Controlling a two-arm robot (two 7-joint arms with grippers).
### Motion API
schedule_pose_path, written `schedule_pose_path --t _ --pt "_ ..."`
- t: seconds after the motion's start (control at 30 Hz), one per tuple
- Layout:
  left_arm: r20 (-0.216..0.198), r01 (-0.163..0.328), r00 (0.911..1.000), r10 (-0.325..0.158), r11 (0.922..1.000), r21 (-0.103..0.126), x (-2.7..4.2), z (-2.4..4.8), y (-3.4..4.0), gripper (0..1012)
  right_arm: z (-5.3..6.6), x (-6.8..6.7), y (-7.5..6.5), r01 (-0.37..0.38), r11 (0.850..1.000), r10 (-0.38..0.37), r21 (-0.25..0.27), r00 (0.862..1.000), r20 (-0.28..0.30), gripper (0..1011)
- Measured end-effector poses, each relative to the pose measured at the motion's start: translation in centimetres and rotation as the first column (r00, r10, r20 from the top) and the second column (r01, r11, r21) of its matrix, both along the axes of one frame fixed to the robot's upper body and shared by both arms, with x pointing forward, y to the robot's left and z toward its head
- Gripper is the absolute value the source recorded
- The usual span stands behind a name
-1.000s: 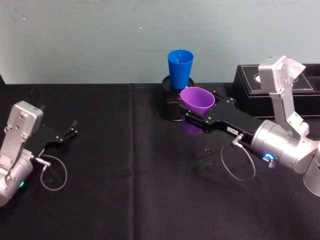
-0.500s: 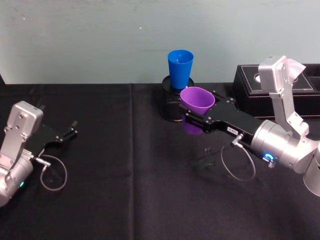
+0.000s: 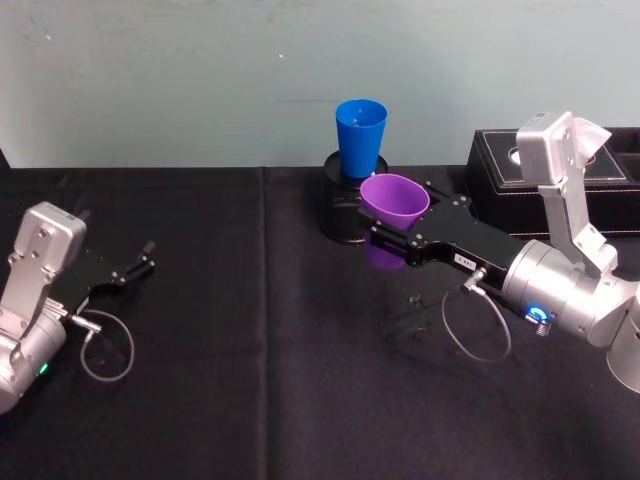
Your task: Pick up one cup with a gripper and tap it against the other cup.
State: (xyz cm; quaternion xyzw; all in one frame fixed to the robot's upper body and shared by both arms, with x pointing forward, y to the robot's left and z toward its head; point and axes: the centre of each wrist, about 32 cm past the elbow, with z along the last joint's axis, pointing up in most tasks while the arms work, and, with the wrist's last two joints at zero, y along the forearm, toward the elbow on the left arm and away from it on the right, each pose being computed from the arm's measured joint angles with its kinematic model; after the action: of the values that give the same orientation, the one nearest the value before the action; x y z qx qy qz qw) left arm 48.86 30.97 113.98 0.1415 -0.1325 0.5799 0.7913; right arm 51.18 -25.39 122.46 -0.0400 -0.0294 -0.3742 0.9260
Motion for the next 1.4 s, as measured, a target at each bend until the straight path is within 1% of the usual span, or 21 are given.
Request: schedule_pose_path --t 1.4 --pt "0.000 0.000 1.0000 0.000 1.0000 0.000 0.00 0.00 0.00 1000 0.00 0.00 0.00 0.000 1.000 0.000 0.000 1.000 0.000 726"
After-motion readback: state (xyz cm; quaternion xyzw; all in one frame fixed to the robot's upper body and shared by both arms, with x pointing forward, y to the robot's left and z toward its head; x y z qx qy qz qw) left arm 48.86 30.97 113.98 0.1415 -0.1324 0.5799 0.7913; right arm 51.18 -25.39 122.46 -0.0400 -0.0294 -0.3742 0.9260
